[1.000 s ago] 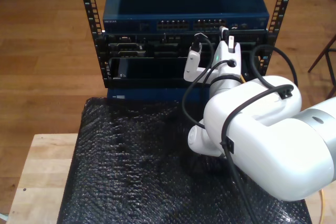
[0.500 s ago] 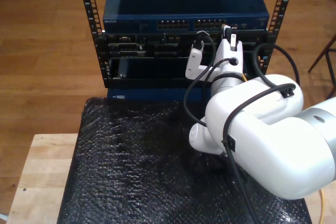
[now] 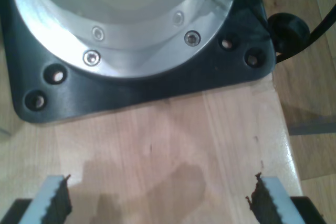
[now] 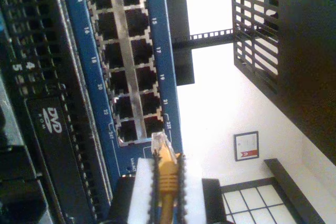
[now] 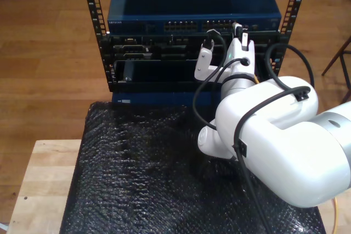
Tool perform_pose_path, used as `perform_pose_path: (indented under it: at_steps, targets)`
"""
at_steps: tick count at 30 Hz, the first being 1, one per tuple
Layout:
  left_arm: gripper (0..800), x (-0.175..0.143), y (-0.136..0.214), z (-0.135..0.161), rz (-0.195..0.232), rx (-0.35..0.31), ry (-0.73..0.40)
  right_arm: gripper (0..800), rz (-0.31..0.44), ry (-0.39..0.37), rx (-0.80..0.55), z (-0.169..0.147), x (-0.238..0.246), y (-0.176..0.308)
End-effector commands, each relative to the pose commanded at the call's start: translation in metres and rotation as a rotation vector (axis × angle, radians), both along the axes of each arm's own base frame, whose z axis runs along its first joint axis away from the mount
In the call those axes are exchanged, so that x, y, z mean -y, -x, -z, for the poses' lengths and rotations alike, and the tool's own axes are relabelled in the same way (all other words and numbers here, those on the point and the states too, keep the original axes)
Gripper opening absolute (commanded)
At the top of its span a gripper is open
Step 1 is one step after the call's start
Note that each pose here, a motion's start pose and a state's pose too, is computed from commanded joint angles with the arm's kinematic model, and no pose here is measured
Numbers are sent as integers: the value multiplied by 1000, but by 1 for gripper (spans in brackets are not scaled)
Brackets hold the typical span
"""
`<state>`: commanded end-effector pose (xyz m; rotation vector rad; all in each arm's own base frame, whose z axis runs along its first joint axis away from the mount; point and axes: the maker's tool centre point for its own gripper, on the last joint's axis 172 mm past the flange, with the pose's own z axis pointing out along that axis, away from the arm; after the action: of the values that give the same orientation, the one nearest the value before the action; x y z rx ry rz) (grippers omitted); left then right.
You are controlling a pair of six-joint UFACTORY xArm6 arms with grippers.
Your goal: Grab the cable and plug it in
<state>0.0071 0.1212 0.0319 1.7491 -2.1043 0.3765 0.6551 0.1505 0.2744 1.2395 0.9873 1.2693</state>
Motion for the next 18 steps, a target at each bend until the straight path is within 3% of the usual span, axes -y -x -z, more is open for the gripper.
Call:
perform_pose_path:
  at_steps: [18]
  targets:
    - [800,0,0,0,0,0,0,0,3,50,-5,0,0,1]
